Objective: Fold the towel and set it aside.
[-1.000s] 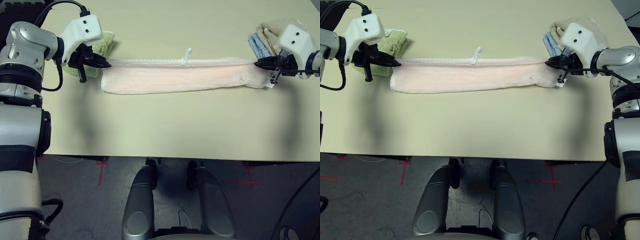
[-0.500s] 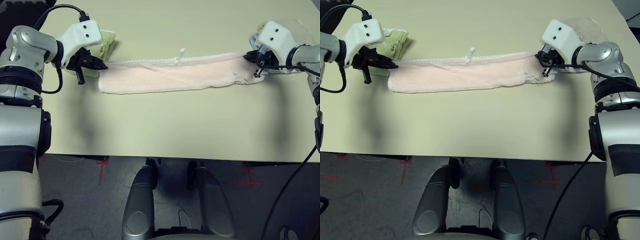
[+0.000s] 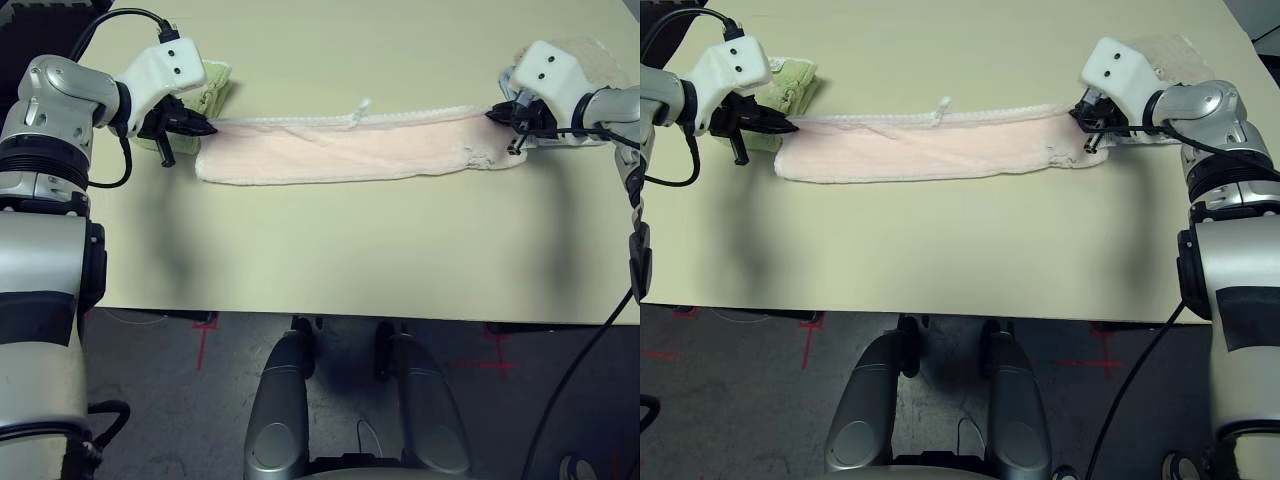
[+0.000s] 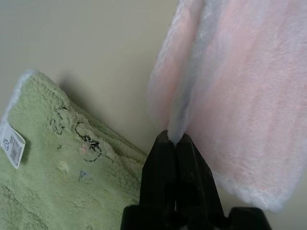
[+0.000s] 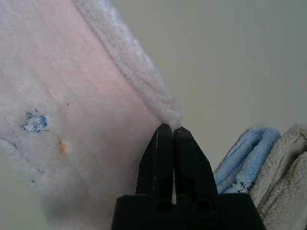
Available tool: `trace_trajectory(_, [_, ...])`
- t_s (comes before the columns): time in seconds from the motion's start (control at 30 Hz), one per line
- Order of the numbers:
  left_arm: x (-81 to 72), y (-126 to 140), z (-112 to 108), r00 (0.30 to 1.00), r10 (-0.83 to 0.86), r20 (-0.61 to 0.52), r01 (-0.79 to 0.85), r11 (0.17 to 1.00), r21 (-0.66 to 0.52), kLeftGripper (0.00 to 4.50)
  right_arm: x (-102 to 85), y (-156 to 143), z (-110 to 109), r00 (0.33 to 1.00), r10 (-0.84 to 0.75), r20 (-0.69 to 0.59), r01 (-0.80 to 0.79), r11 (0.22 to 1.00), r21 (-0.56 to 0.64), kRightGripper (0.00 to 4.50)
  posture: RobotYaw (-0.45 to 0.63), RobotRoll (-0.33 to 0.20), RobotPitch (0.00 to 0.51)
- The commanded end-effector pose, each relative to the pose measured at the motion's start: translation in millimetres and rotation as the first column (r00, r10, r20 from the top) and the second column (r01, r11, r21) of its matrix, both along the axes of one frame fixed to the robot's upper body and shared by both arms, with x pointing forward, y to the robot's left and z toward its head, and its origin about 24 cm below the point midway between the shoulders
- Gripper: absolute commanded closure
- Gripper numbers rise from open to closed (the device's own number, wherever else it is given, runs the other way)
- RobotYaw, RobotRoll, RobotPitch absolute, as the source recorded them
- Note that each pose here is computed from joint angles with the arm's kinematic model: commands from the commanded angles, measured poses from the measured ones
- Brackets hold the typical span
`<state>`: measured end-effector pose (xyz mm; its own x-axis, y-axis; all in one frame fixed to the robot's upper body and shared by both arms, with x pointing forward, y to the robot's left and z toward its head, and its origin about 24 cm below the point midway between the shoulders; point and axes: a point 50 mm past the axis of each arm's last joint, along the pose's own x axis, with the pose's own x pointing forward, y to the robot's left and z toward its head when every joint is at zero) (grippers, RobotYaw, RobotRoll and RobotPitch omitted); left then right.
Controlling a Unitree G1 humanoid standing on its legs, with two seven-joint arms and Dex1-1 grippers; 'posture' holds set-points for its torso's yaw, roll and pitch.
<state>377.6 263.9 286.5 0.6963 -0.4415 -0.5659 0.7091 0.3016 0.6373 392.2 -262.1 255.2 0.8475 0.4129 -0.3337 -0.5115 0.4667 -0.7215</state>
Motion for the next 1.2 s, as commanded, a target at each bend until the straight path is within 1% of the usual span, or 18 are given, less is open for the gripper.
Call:
trace_trajectory(0.03, [-0.7, 5, -9, 0.999, 0.013, -0.032, -0.013, 1.0, 0.001, 4.47, -2.1, -7, 6, 0.999, -0.031, 0.017, 0.031, 1.0, -0.002, 4.5, 0.04, 0.0, 0.318])
trace_trajectory(0.13, [0.5, 5, -10, 1.0, 0.024, -0.007, -0.024, 1.0, 0.004, 4.47, -1.8, -8, 6, 0.999, -0.039, 0.013, 0.04, 0.999, -0.005, 4.5, 0.04, 0.0, 0.318])
trace_trajectory(0.17, [1.1, 5, -10, 1.0, 0.03, 0.006, -0.03, 1.0, 0.005, 4.02, -1.7, -8, 5, 0.999, -0.043, 0.011, 0.043, 0.999, -0.007, 4.5, 0.04, 0.0, 0.318])
trace_trajectory(0.2, [1.7, 5, -9, 0.999, 0.037, 0.019, -0.037, 0.999, -0.014, 3.8, -1.7, -8, 6, 0.999, -0.047, 0.014, 0.047, 0.999, 0.001, 4.23, 0.04, 0.0, 0.318])
trace_trajectory(0.3, [2.5, 6, -7, 0.997, 0.054, 0.046, -0.051, 0.997, -0.054, 2.66, -2.3, -9, 7, 0.999, -0.044, 0.025, 0.043, 0.999, 0.026, 3.31, 0.04, 0.0, 0.319])
trace_trajectory(0.37, [1.6, 8, -2, 0.995, 0.069, 0.073, -0.064, 0.996, -0.067, 1.92, -3.8, -9, 11, 0.999, -0.022, 0.042, 0.018, 0.996, 0.091, 2.6, 0.04, 0.0, 0.318])
trace_trajectory(0.4, [0.9, 10, 0, 0.994, 0.074, 0.082, -0.068, 0.995, -0.074, 1.43, -4.8, -9, 13, 0.999, -0.012, 0.052, 0.005, 0.992, 0.124, 2.14, 0.04, 0.0, 0.318])
trace_trajectory(0.47, [-0.3, 13, 5, 0.99, 0.087, 0.112, -0.078, 0.994, -0.082, 0.71, -7.2, -10, 17, 0.997, 0.025, 0.079, -0.041, 0.979, 0.2, 1.46, 0.03, 0.0, 0.318])
trace_trajectory(0.5, [-1.0, 14, 9, 0.986, 0.09, 0.137, -0.078, 0.993, -0.093, 0.29, -9.5, -9, 21, 0.992, 0.066, 0.105, -0.093, 0.958, 0.272, 1.02, 0.03, 0.0, 0.317])
trace_trajectory(0.53, [-1.9, 14, 14, 0.983, 0.086, 0.163, -0.067, 0.99, -0.124, 0.01, -12.3, -9, 24, 0.986, 0.107, 0.131, -0.147, 0.923, 0.356, 0.72, 0.03, 0.0, 0.317])
trace_trajectory(0.57, [-2.6, 13, 18, 0.98, 0.079, 0.18, -0.048, 0.984, -0.172, 0.0, -15.1, -10, 26, 0.979, 0.141, 0.15, -0.193, 0.886, 0.421, 0.3, 0.04, 0.0, 0.316])
trace_trajectory(0.6, [-3.2, 10, 23, 0.979, 0.069, 0.19, -0.021, 0.97, -0.242, 0.0, -16.9, -12, 27, 0.974, 0.16, 0.158, -0.218, 0.847, 0.484, 0.03, 0.04, 0.0, 0.316])
trace_trajectory(0.7, [-6.4, 3, 32, 0.988, -0.007, 0.152, 0.088, 0.842, -0.532, 0.0, -19.4, -18, 21, 0.973, 0.195, 0.119, -0.223, 0.687, 0.692, 0.03, 0.03, 0.0, 0.314])
trace_trajectory(0.77, [-9.4, 2, 32, 0.991, -0.064, 0.114, 0.121, 0.78, -0.614, 0.0, -20.6, -20, 18, 0.972, 0.215, 0.093, -0.209, 0.611, 0.764, 0.03, 0.03, 0.0, 0.314])
trace_trajectory(0.87, [-14.7, 2, 11, 0.984, -0.177, 0.033, 0.156, 0.746, -0.647, 0.0, -24.4, -24, 6, 0.966, 0.255, 0.034, -0.161, 0.495, 0.854, 0.03, 0.03, 0.0, 0.314])
trace_trajectory(0.93, [-17.0, -1, -3, 0.975, -0.223, 0.011, 0.178, 0.746, -0.642, 0.0, -26.5, -25, 1, 0.963, 0.269, 0.017, -0.14, 0.448, 0.883, 0.03, 0.03, 0.0, 0.313])
trace_trajectory(1.1, [-20.9, -10, -26, 0.955, -0.295, 0.041, 0.254, 0.736, -0.627, 0.0, -31.4, -26, -10, 0.956, 0.292, -0.032, -0.11, 0.455, 0.884, 0.03, 0.03, 0.0, 0.311])
trace_trajectory(1.2, [-23.0, -16, -39, 0.944, -0.329, 0.024, 0.273, 0.74, -0.615, 0.0, -33.5, -26, -15, 0.948, 0.312, -0.057, -0.093, 0.443, 0.892, 0.03, 0.03, 0.0, 0.313])
